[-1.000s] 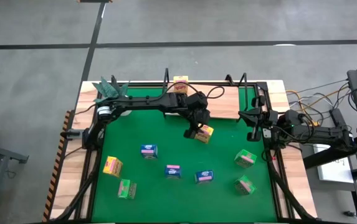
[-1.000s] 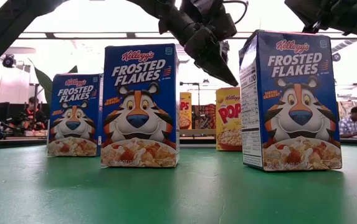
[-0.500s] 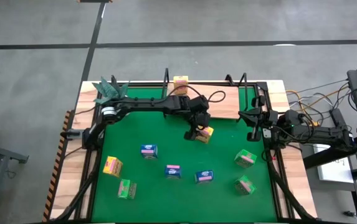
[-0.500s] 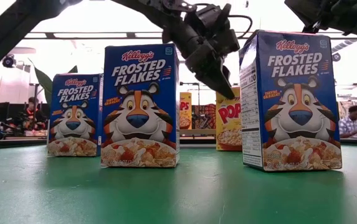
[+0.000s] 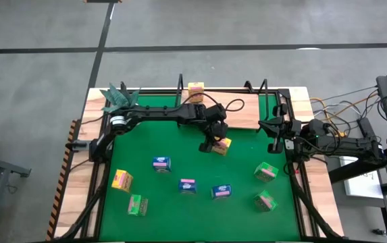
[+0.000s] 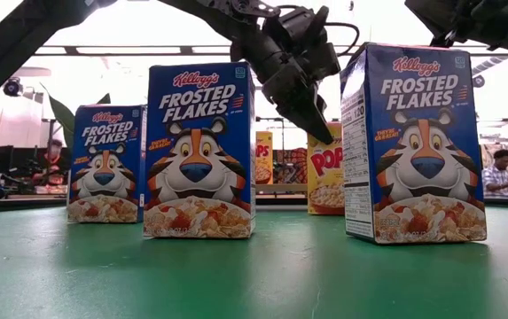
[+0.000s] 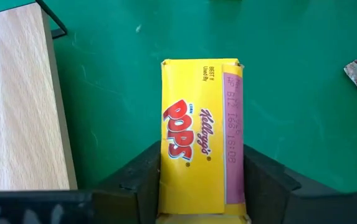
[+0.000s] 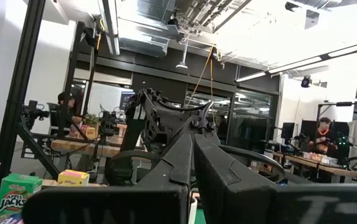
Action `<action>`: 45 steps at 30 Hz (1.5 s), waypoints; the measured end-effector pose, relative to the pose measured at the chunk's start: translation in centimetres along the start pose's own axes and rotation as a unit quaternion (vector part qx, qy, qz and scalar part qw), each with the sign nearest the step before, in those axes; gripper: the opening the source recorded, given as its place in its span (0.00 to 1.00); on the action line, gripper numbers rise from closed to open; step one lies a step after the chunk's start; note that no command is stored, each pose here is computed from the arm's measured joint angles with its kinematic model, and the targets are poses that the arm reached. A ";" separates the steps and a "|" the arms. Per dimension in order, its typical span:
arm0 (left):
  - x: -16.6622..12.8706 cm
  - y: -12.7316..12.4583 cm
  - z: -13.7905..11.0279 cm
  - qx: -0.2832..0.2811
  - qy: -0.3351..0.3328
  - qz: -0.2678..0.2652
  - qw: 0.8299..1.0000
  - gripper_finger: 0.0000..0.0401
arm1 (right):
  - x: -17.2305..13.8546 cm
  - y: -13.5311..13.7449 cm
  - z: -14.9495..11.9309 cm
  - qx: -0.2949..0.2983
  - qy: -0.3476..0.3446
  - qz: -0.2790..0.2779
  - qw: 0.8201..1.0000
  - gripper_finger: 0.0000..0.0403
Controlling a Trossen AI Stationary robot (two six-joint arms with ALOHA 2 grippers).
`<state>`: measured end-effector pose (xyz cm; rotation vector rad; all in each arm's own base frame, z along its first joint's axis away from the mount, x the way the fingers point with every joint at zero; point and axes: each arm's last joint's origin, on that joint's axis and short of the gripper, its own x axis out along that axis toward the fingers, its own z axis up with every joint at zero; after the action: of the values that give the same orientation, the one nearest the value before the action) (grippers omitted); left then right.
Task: Stack cereal on shelf
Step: Put the top yellow cereal box on the shelf
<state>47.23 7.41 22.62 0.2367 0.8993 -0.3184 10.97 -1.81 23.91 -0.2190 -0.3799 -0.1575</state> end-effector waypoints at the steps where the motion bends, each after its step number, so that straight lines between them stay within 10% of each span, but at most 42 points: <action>1: 0.0 0.0 0.0 0.000 0.000 0.000 1.000 0.38 | 0.0 0.0 0.0 0.000 0.000 0.000 1.000 0.02; 21: -8.1 0.9 2.8 0.012 -0.001 0.013 1.000 0.35 | 0.0 0.0 -0.1 0.000 0.004 0.000 1.000 0.02; 45: -11.8 8.7 -4.2 -0.170 0.108 0.150 0.968 0.35 | 0.0 0.0 -0.1 0.000 0.004 0.000 1.000 0.02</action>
<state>40.56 18.83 30.08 0.0863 1.1003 0.1470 11.01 -1.82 23.84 -0.2178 -0.3719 -0.1574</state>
